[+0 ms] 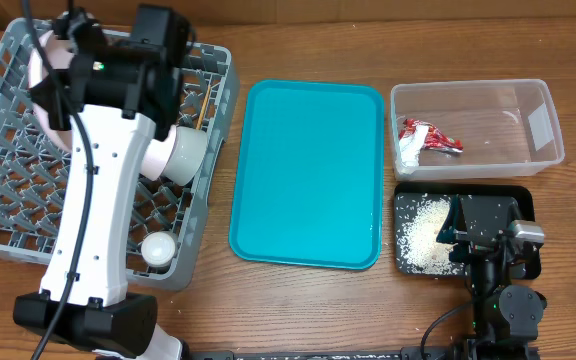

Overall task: Sort waste into correct bins and load items into the dishwasher
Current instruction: 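Carry the large plate left and insert it upright into the rack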

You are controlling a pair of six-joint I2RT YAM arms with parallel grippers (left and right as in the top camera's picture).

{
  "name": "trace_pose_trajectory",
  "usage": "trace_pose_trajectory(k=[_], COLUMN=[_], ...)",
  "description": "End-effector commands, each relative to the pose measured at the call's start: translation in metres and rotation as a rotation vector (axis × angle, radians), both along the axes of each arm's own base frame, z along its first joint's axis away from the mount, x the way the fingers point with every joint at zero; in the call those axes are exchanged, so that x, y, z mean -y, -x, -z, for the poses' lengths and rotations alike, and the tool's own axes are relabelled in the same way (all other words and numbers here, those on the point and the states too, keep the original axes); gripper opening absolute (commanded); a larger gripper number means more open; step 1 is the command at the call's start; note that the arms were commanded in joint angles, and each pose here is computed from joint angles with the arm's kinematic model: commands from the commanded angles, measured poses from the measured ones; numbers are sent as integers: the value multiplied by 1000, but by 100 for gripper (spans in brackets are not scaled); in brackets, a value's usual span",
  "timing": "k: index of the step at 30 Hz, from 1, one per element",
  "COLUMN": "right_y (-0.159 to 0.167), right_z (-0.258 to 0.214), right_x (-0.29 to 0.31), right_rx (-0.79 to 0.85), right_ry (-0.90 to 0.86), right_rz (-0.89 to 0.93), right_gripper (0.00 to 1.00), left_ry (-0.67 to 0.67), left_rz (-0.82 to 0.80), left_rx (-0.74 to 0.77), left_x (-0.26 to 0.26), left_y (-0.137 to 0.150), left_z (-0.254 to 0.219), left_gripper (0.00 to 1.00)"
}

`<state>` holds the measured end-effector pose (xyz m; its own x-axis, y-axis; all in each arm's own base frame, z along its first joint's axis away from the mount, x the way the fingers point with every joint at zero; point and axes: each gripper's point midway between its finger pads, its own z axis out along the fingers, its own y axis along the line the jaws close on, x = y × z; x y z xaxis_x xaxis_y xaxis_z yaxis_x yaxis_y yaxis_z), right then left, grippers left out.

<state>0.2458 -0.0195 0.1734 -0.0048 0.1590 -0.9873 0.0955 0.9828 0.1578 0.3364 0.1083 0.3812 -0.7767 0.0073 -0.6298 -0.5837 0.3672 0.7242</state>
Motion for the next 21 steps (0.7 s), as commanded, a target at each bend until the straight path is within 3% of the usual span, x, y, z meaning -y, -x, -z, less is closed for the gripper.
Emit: trace_pose_trajectory(k=[1,12,21], right_y=[0,0,0], right_z=[1,1,1], right_x=[1,1,1], right_rx=[7,6,6], right_ry=[5,5,5], right_rz=[8,8,8], right_gripper=[100,100,100], left_ry=[-44,-296,-145], left_rz=[-26,-91,-82], left_rx=[-19,-105,-100], left_x=[-7,-20,-25], left_y=[1,-6,-17], left_z=[1,48,110], left_gripper=[4,4,4])
